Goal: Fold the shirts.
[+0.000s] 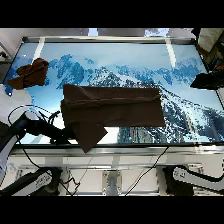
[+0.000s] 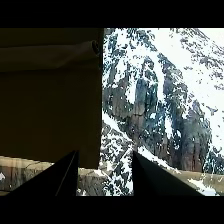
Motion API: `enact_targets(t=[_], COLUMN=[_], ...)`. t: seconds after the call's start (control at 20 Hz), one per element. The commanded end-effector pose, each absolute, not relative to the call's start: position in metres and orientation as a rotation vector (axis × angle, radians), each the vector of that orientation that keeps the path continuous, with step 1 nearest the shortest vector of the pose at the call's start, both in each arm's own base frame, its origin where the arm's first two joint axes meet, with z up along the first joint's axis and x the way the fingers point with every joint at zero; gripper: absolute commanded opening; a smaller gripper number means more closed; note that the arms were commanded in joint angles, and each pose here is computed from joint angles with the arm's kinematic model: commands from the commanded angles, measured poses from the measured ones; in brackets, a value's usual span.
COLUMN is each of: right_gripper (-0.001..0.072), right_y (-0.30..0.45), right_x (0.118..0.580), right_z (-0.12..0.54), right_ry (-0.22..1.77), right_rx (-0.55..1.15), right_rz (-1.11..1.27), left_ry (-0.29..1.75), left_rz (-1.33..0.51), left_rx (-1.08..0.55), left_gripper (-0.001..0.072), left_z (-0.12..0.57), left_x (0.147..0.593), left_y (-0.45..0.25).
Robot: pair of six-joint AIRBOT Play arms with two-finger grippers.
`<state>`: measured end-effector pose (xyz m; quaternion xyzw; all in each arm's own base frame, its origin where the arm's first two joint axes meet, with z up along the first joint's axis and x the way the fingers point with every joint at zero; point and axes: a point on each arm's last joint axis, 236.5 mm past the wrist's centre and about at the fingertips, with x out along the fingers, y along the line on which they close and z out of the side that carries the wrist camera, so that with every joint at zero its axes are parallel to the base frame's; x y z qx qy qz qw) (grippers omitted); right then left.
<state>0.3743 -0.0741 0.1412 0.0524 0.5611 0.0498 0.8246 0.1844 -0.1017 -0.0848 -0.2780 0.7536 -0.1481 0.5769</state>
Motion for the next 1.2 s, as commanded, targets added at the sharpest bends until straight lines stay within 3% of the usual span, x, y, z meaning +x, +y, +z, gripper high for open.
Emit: enact_targets(t=[0.0, 0.45, 0.5, 0.55, 0.6, 0.65, 0.9, 1.15], right_gripper=[0.0379, 0.0379, 0.0379, 0.0379, 0.0378, 0.0379, 0.0378, 0.0415], right_y=[-0.074, -0.074, -0.074, -0.074, -0.075, -0.075, -0.076, -0.078], right_x=[0.374, 0.376, 0.376, 0.376, 0.376, 0.376, 0.38, 0.387], right_z=[0.141, 0.141, 0.141, 0.141, 0.141, 0.142, 0.143, 0.134], right_ry=[1.193, 1.186, 1.186, 1.186, 1.186, 1.183, 1.167, 1.15], right_rx=[0.112, 0.111, 0.111, 0.111, 0.111, 0.11, 0.108, 0.117], right_rz=[0.108, 0.105, 0.105, 0.105, 0.104, 0.103, 0.098, 0.086], left_ry=[1.667, 1.456, 1.458, 1.462, 1.468, 1.472, 1.514, 1.582], left_rz=[-0.267, -0.16, -0.164, -0.185, -0.207, -0.229, -0.281, -0.485], left_rx=[-0.669, -0.717, -0.713, -0.697, -0.682, -0.667, -0.66, -0.664], left_gripper=[0.0518, 0.0512, 0.046, 0.0328, 0.0137, 0.006, 0.0015, 0.0015], left_z=[-0.107, -0.116, -0.116, -0.116, -0.115, -0.115, -0.111, -0.092], left_x=[0.2, 0.248, 0.248, 0.246, 0.244, 0.241, 0.23, 0.204], left_y=[-0.1, -0.09, -0.09, -0.091, -0.093, -0.094, -0.101, -0.126])
